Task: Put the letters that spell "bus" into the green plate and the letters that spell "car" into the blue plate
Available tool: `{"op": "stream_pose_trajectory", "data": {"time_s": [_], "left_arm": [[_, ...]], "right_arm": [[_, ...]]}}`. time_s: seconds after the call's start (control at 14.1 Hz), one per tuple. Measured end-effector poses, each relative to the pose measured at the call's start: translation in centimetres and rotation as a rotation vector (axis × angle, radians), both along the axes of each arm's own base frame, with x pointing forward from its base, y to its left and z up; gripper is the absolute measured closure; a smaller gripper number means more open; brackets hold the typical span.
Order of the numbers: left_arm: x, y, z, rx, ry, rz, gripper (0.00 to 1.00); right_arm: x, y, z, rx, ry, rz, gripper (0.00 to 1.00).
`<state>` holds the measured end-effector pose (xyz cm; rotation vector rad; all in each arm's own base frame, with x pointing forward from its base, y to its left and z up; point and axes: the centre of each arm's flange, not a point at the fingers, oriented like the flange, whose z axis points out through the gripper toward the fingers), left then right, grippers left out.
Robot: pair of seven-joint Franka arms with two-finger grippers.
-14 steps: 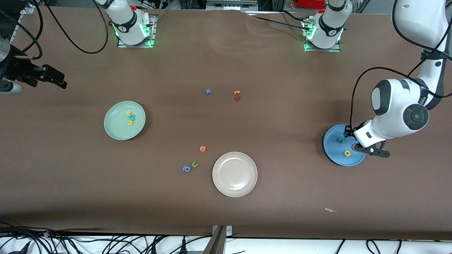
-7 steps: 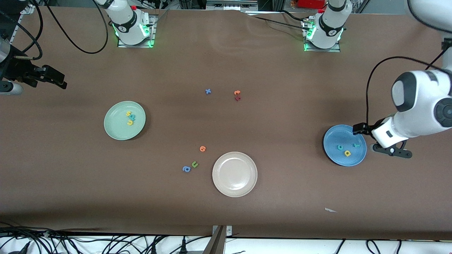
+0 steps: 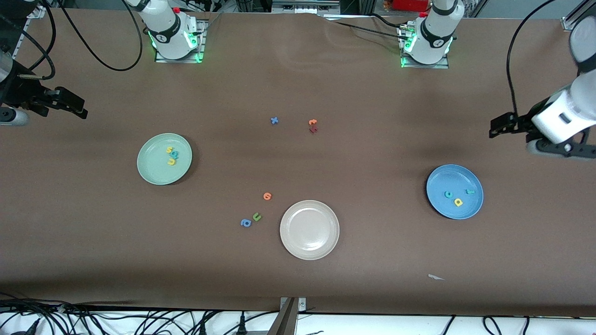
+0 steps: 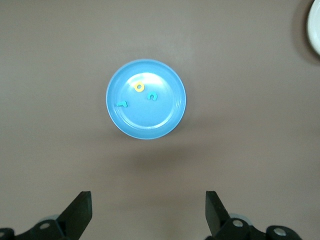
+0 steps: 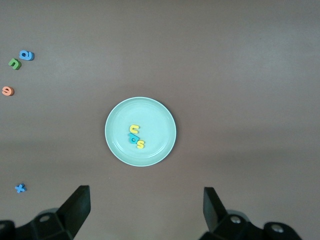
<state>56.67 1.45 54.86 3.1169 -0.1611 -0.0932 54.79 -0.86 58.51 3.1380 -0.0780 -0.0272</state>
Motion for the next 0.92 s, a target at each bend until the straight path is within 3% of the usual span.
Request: {"op": "stream_pose_trajectory", "data": {"time_s": [0.21,0.92], "left_arm": [[-0.33,0.05,1.99,0.0,-0.037,0.018,0.0],[-0.22,0.52,1.51,0.001,-0.026,0.037,0.0]], "right_arm": [[0.0,0.0,0.0,0.0,0.0,0.0,0.0],[0.01,0.4,0.0,0.013,-0.001,0.004,0.0]]}}
